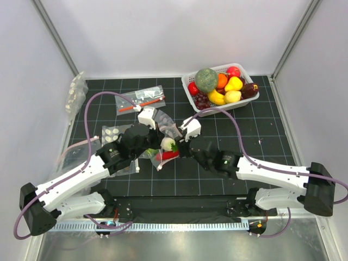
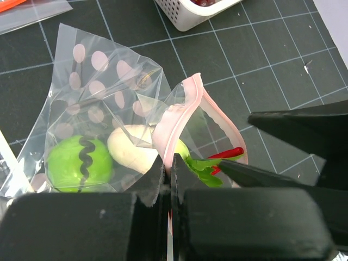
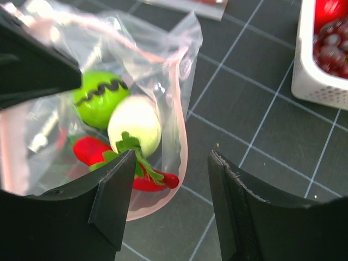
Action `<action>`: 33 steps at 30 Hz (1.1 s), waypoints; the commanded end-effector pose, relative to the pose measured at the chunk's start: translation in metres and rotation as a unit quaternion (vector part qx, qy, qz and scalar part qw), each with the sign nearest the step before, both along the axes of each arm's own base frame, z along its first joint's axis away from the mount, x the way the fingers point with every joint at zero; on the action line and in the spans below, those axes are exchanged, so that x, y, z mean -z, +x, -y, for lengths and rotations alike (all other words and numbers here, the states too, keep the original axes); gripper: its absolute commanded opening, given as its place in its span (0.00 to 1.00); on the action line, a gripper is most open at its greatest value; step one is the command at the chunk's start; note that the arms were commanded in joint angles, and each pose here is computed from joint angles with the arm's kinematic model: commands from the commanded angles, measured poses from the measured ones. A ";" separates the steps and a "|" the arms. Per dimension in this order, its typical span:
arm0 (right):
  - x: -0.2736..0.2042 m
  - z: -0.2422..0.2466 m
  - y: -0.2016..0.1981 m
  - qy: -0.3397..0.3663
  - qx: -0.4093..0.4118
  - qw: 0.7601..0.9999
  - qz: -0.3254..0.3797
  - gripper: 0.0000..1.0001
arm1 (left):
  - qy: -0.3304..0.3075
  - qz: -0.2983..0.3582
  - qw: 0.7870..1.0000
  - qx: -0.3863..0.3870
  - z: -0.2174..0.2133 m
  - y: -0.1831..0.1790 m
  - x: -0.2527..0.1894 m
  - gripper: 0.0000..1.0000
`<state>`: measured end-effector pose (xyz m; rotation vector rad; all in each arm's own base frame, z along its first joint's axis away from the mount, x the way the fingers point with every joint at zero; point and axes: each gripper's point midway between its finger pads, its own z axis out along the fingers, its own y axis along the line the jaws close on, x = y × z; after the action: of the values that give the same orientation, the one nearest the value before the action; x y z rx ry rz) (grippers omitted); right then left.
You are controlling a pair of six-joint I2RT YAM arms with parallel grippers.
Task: Place the food in the zip-top bag and seal the zipper
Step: Adjust the zipper food storage bag at the center of the board.
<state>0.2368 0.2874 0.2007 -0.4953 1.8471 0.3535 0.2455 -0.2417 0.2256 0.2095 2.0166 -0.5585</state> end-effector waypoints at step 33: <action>-0.047 0.019 0.019 0.089 0.024 0.993 0.071 0.40 | -0.018 0.000 0.999 0.038 0.022 0.002 -0.013 0.00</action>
<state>0.2538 0.2580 0.2323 -0.3356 1.7030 0.3949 0.2418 -0.2594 0.2110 0.2827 2.0755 -0.6009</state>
